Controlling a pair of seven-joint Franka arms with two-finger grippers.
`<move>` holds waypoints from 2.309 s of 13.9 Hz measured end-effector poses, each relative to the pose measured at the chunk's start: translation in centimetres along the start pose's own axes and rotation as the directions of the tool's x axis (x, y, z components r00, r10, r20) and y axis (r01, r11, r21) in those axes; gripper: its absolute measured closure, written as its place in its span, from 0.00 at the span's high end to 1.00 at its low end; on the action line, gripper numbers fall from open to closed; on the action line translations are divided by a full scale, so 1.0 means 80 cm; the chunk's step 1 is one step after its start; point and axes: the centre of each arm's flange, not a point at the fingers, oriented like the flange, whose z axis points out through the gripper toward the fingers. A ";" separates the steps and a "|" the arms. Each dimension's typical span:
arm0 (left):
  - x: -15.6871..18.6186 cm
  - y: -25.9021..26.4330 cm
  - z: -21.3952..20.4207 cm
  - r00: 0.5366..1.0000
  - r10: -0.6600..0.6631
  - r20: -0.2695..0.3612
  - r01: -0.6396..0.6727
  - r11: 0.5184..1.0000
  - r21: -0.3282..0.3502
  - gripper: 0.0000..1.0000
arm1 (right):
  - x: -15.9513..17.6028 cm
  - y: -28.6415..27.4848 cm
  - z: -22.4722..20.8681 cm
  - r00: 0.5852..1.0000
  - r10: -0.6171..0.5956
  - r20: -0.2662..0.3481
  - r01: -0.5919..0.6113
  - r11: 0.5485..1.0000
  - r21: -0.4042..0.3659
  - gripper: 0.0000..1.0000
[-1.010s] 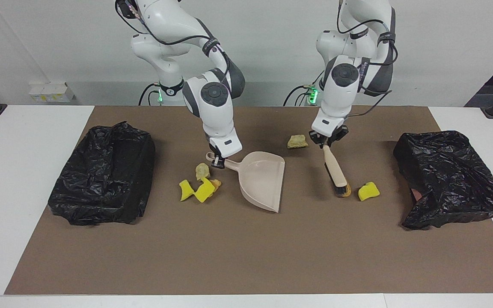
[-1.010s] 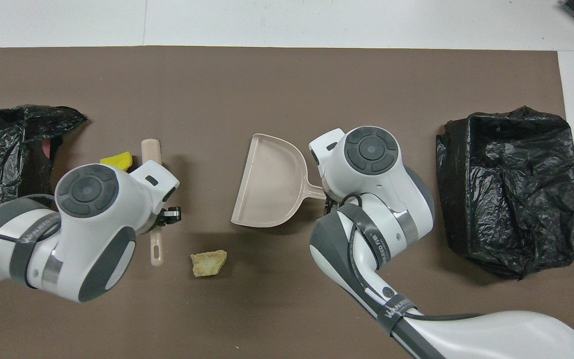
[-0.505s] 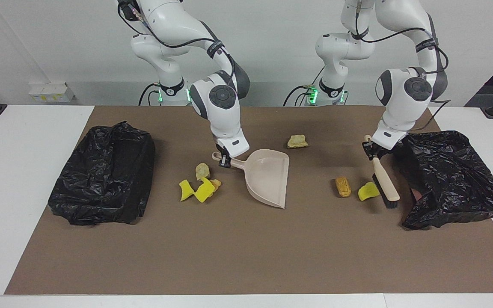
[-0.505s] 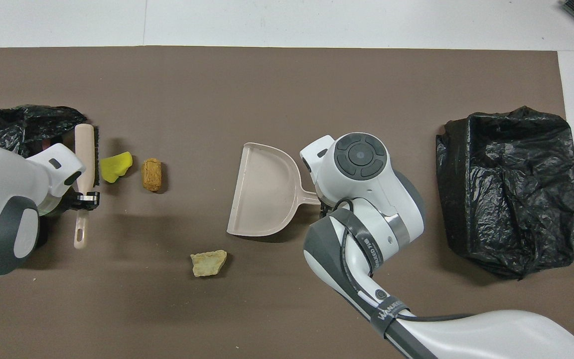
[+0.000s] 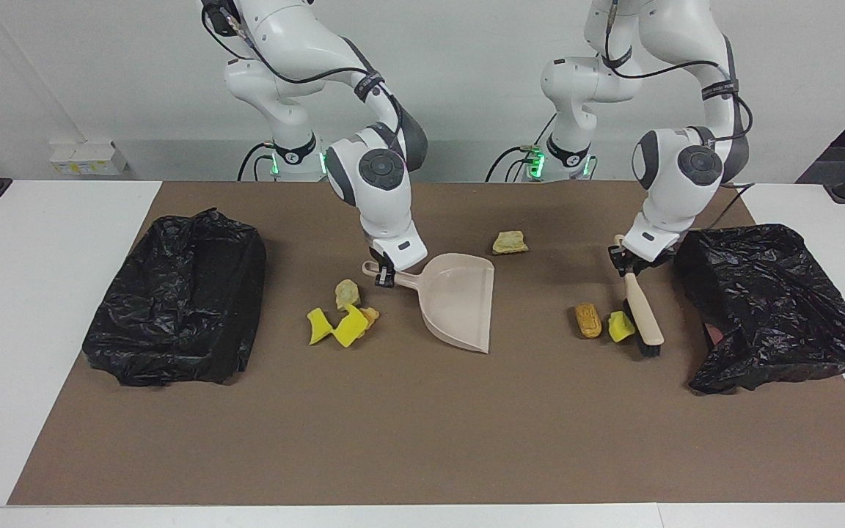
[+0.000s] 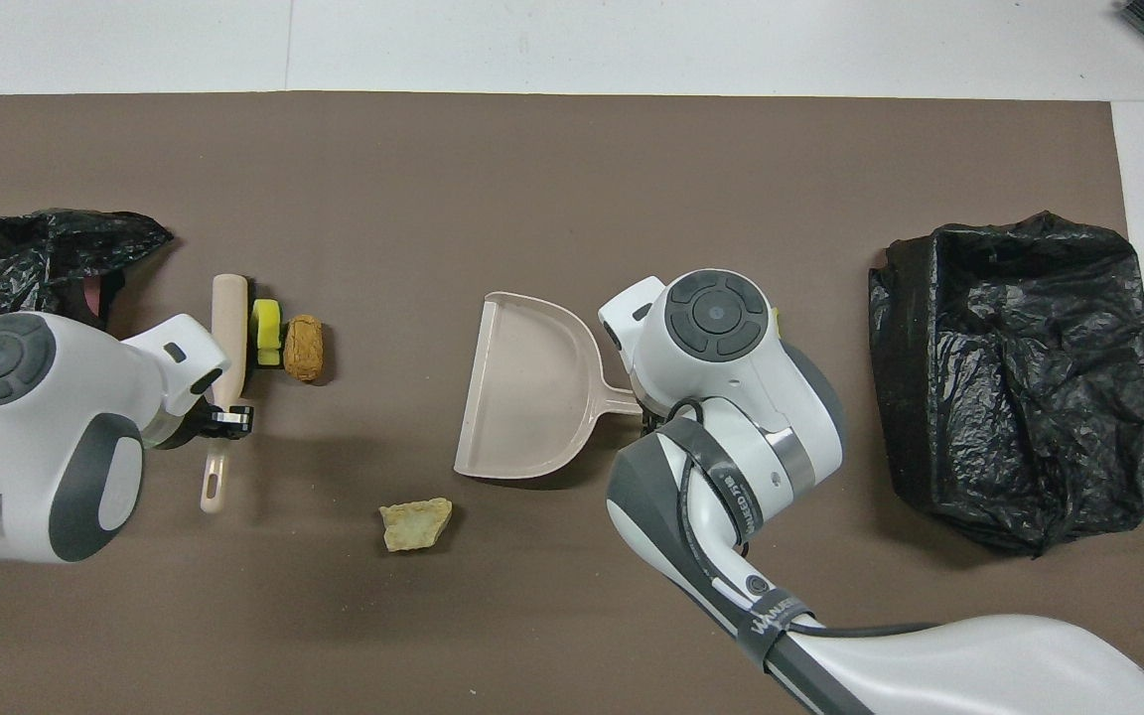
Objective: Sweep and dump trash in bin
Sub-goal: 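Sweep the debris into the dustpan with the left gripper's brush, then sweep more chunks into the dustpan with the brush in the left gripper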
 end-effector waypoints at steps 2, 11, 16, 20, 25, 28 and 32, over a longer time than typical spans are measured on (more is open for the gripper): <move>-0.009 0.055 0.007 0.999 0.036 0.017 -0.035 0.998 -0.049 0.26 | -0.002 0.002 0.004 1.000 -0.003 0.005 0.003 1.000 0.002 0.32; -0.085 0.308 -0.011 0.991 0.131 0.034 -0.123 0.976 -0.180 0.26 | -0.002 0.002 0.004 1.000 -0.003 0.005 0.003 1.000 0.002 0.32; -0.092 0.342 -0.050 0.989 -0.121 0.084 0.134 0.976 -0.174 0.26 | -0.003 0.003 0.004 1.000 -0.017 0.008 0.017 1.000 0.000 0.32; -0.111 0.330 -0.060 0.902 -0.371 0.222 0.386 0.922 -0.024 0.26 | -0.024 0.020 0.001 0.995 -0.102 0.013 0.102 0.995 -0.005 0.32; -0.136 0.318 -0.058 0.667 -0.708 0.232 0.690 0.704 0.168 0.26 | -0.055 0.006 -0.049 0.966 -0.248 0.067 0.247 0.969 0.022 0.32; -0.178 0.307 -0.035 0.629 -0.744 0.226 0.708 0.668 0.228 0.26 | -0.049 -0.035 -0.042 0.969 -0.237 0.074 0.239 0.971 -0.015 0.32; -0.220 0.287 -0.005 0.647 -0.737 0.195 0.726 0.674 0.137 0.26 | -0.037 -0.064 -0.011 0.973 -0.220 0.073 0.223 0.975 -0.026 0.32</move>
